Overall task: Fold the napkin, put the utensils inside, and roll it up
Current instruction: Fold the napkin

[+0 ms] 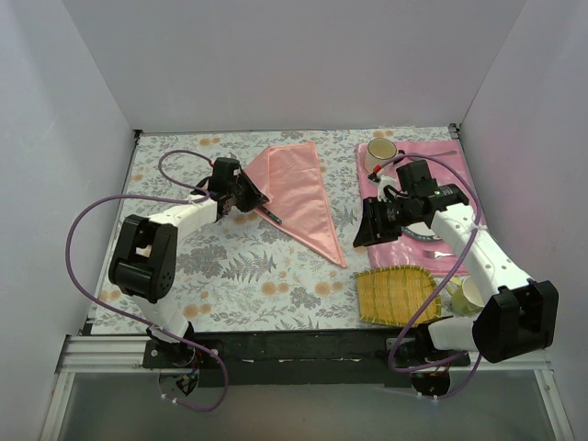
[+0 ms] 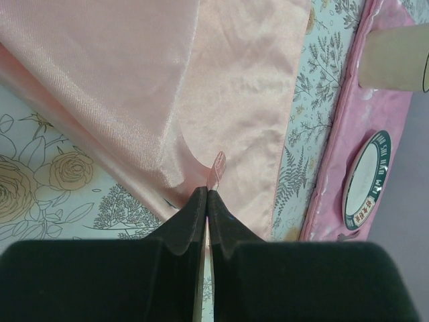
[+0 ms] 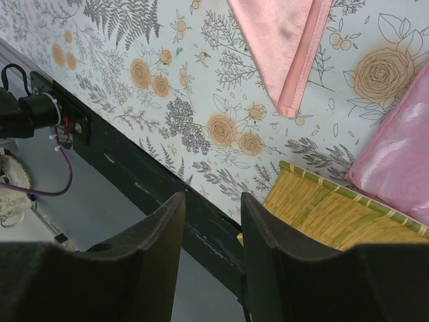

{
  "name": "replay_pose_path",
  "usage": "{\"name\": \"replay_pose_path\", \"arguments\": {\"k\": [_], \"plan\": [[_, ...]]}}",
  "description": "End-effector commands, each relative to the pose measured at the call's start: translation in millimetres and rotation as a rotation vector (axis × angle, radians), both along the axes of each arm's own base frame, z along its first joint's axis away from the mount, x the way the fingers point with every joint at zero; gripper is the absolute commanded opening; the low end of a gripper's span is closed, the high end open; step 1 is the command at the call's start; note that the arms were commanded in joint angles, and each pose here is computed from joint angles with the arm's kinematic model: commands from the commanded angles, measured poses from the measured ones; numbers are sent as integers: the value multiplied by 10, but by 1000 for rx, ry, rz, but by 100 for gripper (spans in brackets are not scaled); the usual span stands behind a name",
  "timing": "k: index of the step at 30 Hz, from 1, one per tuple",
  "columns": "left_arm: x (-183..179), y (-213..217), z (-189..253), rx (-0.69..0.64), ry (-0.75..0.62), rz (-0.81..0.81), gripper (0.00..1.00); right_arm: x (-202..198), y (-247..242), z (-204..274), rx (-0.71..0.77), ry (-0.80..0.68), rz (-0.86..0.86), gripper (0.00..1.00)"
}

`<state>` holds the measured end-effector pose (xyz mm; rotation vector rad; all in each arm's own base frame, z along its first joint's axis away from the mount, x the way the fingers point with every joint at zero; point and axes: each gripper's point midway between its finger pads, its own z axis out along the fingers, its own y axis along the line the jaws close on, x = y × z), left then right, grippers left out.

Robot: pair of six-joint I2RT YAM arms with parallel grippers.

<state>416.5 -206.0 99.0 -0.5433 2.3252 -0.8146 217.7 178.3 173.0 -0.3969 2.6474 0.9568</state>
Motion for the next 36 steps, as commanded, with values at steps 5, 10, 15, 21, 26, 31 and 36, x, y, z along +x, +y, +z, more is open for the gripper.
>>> {"name": "replay_pose_path", "arguments": {"k": [5,10,15,21,26,31,36], "plan": [[-31,-138,35,-17,-3,-25,1,-6,-12,58,7,-37,7,47],[-89,-126,-104,-11,39,-29,3,-17,-22,33,1,-35,6,47],[-80,-116,-173,7,53,-26,6,-17,-24,17,2,-33,5,47],[-136,-104,-239,29,88,-45,13,-12,-18,-1,3,-26,6,47],[-107,-137,-3,23,59,-76,45,-3,-11,-26,3,-18,8,47],[-104,-176,483,-26,-30,-81,55,18,3,-14,8,-19,9,48],[-114,20,516,-3,1,-1,47,23,28,-28,20,-7,13,47]]}}
